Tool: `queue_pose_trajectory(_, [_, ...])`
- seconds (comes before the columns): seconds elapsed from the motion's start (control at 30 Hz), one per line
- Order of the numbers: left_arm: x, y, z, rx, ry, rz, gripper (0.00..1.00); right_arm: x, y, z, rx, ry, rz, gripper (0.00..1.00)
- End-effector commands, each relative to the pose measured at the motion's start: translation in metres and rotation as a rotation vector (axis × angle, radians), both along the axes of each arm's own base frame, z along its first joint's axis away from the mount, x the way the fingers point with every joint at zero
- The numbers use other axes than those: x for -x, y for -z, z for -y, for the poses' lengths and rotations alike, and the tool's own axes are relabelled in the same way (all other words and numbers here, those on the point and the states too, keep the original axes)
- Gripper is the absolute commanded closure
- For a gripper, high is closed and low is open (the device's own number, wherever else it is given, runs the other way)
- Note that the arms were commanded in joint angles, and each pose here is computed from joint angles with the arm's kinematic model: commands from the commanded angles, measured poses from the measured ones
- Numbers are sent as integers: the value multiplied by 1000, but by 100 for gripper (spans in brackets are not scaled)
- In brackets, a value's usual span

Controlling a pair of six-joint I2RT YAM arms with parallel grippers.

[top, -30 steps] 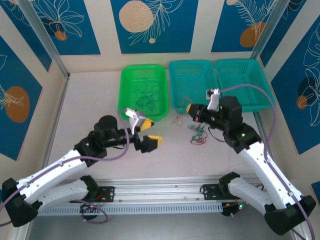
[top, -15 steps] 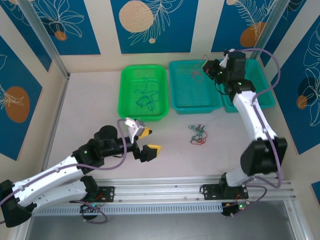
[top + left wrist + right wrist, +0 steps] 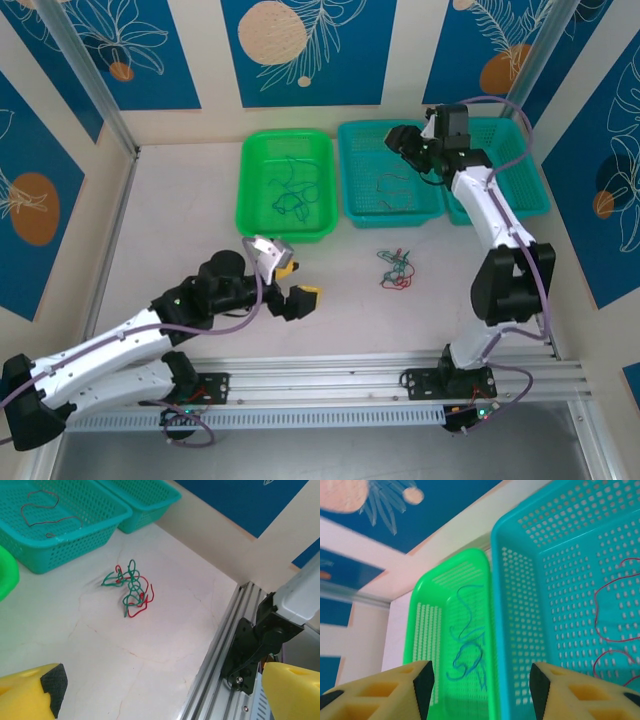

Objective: Untangle the cables

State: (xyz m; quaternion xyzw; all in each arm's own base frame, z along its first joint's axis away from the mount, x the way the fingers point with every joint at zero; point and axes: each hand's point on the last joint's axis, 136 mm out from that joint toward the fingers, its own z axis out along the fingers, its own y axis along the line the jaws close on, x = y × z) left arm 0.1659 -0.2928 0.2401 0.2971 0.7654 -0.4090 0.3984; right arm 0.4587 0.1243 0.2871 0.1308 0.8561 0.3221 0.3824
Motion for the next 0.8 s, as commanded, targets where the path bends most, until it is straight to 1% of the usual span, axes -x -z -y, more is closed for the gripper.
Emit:
queue_pose_trajectory(0.0, [-6, -15, 10, 27, -1, 12, 0, 47, -13, -14, 72, -80, 74, 45])
queue_pose_trajectory(0.1, [-12, -10, 16, 4, -7, 7, 0, 90, 2, -2, 128, -20, 78, 45])
queue_pose_trajectory(0.17, [-15, -7, 20, -8, -7, 7, 0, 118, 21, 12, 140, 37, 53, 45])
queue_pose_trajectory(0.3, [-21, -4, 27, -25, -5, 13, 0, 170, 75, 38, 122, 154, -21, 46])
queue_pose_trajectory(0.4, [-24, 0, 31, -40, -5, 10, 0, 195, 119, 49, 121, 191, -102, 46])
queue_pose_trajectory(0.5, [-25, 4, 33, -48, -3, 3, 0, 207, 159, 58, 134, 222, -216, 46])
queue_pose_trajectory(0.57, [-26, 7, 33, -51, -8, -5, 0, 208, 176, 59, 118, 217, -275, 45])
queue_pose_trajectory(0.67, [-27, 11, 32, -52, -22, -16, 0, 199, 194, 57, 93, 206, -330, 29])
queue_pose_trajectory(0.7, [-27, 12, 31, -52, -26, -22, 0, 195, 201, 58, 95, 214, -347, 26])
queue_pose_trajectory(0.77, [-26, 14, 29, -57, -31, -30, 0, 188, 212, 59, 88, 220, -362, 25])
